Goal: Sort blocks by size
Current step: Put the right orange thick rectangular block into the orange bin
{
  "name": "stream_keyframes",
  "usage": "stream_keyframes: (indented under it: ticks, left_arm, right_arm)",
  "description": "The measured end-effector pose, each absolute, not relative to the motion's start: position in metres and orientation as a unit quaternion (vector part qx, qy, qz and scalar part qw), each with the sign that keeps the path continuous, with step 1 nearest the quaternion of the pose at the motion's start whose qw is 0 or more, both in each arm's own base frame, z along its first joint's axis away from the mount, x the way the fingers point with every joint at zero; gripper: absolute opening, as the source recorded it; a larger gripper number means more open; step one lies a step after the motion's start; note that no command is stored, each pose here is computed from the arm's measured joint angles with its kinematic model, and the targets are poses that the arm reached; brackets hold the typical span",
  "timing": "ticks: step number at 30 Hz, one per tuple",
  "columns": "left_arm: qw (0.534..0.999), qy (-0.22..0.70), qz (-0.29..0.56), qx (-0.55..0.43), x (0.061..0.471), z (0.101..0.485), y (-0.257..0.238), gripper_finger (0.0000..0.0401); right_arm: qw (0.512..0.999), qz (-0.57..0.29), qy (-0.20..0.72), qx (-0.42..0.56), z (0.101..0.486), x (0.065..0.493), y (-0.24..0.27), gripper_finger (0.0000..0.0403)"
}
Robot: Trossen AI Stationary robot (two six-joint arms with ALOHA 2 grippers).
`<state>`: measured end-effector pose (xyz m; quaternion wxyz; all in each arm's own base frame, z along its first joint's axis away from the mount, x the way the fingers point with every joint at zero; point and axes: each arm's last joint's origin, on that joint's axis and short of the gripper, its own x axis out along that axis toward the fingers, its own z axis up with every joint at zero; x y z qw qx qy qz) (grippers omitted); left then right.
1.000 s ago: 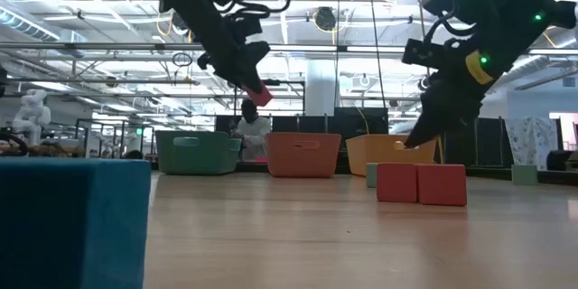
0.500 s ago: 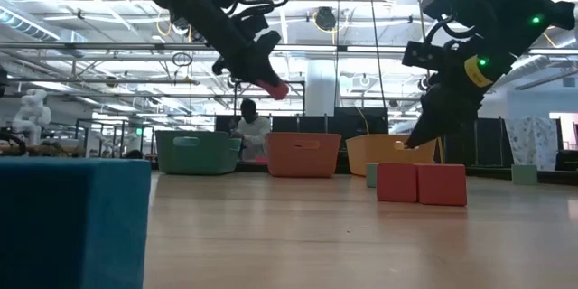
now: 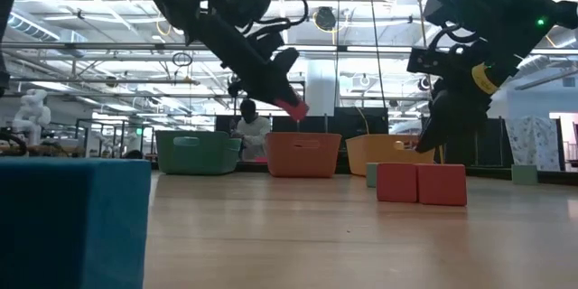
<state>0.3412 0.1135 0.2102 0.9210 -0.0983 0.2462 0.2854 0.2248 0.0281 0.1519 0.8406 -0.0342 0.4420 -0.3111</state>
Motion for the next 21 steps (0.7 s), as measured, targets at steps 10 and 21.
stream_keyframes:
  ticks: [10,21]
  left_arm:
    - [0.909,0.133,0.343,-0.196,0.354,0.242,0.13,0.0136]
    - [0.903,0.21,0.308,-0.214,0.352,0.244,0.134,0.0136]
  right_arm:
    - [0.841,-0.313,0.44,-0.04,0.155,0.231,0.014,0.0209]
    - [0.868,-0.271,0.417,0.013,0.159,0.241,0.015,0.0209]
